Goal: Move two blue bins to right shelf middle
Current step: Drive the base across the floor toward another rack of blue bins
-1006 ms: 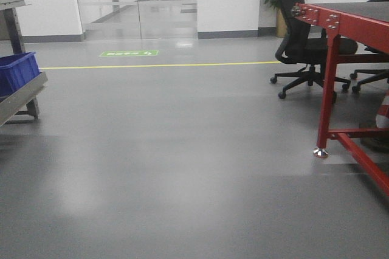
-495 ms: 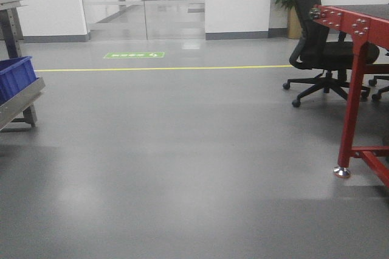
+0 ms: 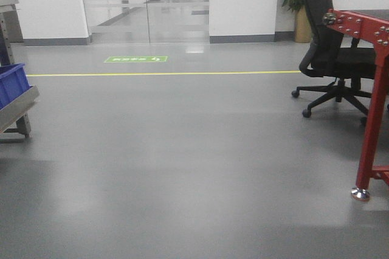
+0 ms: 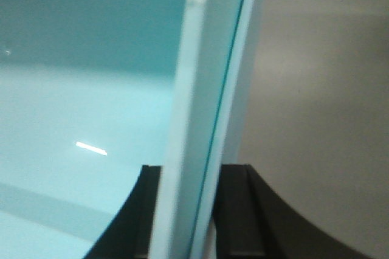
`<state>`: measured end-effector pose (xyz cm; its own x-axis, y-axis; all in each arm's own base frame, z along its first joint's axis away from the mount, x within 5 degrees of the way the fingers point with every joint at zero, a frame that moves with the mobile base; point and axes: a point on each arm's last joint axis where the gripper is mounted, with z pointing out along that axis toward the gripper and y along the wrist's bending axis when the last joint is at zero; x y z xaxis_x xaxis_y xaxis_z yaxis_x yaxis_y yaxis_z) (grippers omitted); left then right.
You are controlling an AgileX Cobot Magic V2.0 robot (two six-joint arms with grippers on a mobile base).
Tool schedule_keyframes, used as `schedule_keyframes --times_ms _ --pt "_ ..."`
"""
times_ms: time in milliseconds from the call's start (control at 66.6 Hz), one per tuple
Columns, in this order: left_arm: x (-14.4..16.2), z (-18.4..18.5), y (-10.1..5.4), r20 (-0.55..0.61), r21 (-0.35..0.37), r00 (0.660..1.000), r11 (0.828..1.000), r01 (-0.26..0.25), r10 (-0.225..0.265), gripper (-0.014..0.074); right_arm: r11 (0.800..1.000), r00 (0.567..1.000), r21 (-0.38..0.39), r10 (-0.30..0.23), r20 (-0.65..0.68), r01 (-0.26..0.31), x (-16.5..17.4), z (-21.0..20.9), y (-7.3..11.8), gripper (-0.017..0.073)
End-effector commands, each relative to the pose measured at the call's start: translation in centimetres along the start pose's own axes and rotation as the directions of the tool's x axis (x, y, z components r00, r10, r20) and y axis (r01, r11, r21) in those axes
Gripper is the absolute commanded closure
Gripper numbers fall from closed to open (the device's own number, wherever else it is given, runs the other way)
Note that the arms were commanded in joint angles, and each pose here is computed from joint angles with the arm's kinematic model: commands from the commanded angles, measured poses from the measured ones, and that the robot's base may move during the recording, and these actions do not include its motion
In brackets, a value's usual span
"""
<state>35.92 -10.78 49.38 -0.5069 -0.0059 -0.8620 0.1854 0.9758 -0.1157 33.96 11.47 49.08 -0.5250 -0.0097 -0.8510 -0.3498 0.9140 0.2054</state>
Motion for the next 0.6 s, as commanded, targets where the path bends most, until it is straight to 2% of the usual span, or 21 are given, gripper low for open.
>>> schedule_keyframes --times_ms 0,585 --pt "-1.18 -1.87 -0.94 0.104 0.073 0.995 0.997 -0.017 0.009 0.0704 0.999 0.991 -0.039 0.011 0.133 -0.006 -1.43 -1.36 0.71 0.0713" --pt "-1.19 -1.86 -0.84 0.106 0.062 0.994 0.998 -0.023 0.016 0.0704 0.999 0.99 -0.039 0.011 0.138 -0.006 -1.49 -1.37 0.71 0.0713"
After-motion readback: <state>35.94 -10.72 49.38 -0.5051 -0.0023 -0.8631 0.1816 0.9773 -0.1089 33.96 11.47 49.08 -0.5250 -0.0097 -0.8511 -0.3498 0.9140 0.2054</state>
